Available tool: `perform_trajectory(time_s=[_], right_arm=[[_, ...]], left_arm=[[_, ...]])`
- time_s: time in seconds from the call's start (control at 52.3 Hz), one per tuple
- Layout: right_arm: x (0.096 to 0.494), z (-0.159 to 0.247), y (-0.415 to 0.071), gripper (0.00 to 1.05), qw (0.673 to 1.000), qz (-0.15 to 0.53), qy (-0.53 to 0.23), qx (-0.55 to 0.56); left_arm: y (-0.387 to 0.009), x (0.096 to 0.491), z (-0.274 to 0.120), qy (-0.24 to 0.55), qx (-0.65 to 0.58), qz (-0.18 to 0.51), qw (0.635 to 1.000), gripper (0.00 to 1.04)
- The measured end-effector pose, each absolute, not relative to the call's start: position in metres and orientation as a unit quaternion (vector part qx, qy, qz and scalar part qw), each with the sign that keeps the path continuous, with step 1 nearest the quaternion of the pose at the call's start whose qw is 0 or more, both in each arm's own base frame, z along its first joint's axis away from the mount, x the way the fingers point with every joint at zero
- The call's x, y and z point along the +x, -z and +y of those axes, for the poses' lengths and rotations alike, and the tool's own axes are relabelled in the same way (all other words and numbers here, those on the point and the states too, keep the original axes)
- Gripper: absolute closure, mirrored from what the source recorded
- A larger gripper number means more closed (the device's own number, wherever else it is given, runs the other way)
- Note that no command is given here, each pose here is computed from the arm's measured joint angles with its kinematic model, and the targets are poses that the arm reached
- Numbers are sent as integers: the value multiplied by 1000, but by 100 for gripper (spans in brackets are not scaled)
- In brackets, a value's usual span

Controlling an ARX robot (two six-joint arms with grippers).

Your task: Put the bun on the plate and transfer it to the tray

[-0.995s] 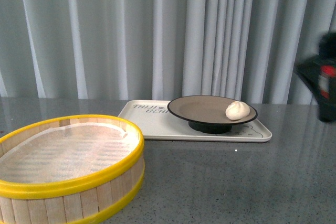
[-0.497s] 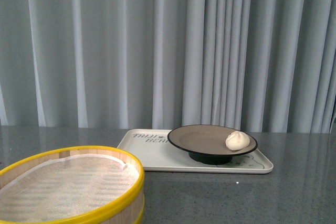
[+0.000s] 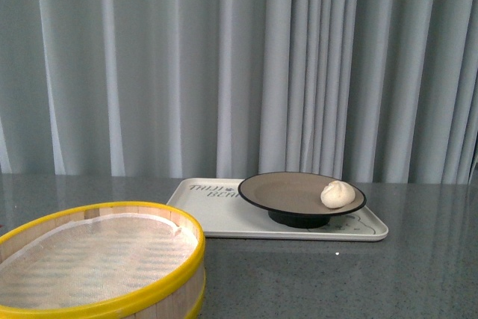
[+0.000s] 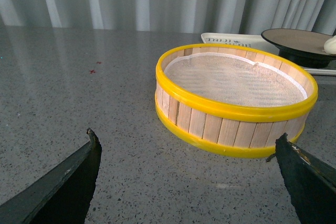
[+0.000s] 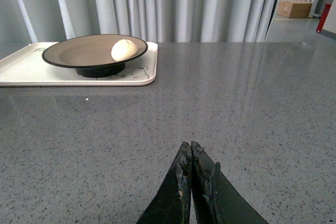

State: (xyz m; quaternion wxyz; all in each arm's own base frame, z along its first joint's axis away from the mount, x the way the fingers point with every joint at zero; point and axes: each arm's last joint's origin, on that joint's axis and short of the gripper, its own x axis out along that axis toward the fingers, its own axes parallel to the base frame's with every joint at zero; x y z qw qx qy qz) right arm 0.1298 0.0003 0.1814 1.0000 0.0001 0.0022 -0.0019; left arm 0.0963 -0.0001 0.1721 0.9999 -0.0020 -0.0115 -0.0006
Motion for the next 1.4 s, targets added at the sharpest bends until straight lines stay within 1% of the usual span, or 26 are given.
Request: perform_trajectory(time_s=[0.363,0.976,1.071,1.167,1.397], right_arm=[[119,0,-168,103,1000,-2,-1,0],[108,0,-168,103,1000,-4,-1,0],[101,0,-163,103,1000,15,-2,0],[98,0,-166,103,1000,-3,-2,0],[98,0,-165,103,1000,-2,-2,0]], left_arm=[[-172,96,0,1,-2,-12,1000,7],[-172,96,0,1,-2,-12,1000,7],[-172,96,0,0,-2,-12,1000,7],[-172,96,0,1,-2,-12,1000,7],[-172,96,0,1,-2,-12,1000,7]])
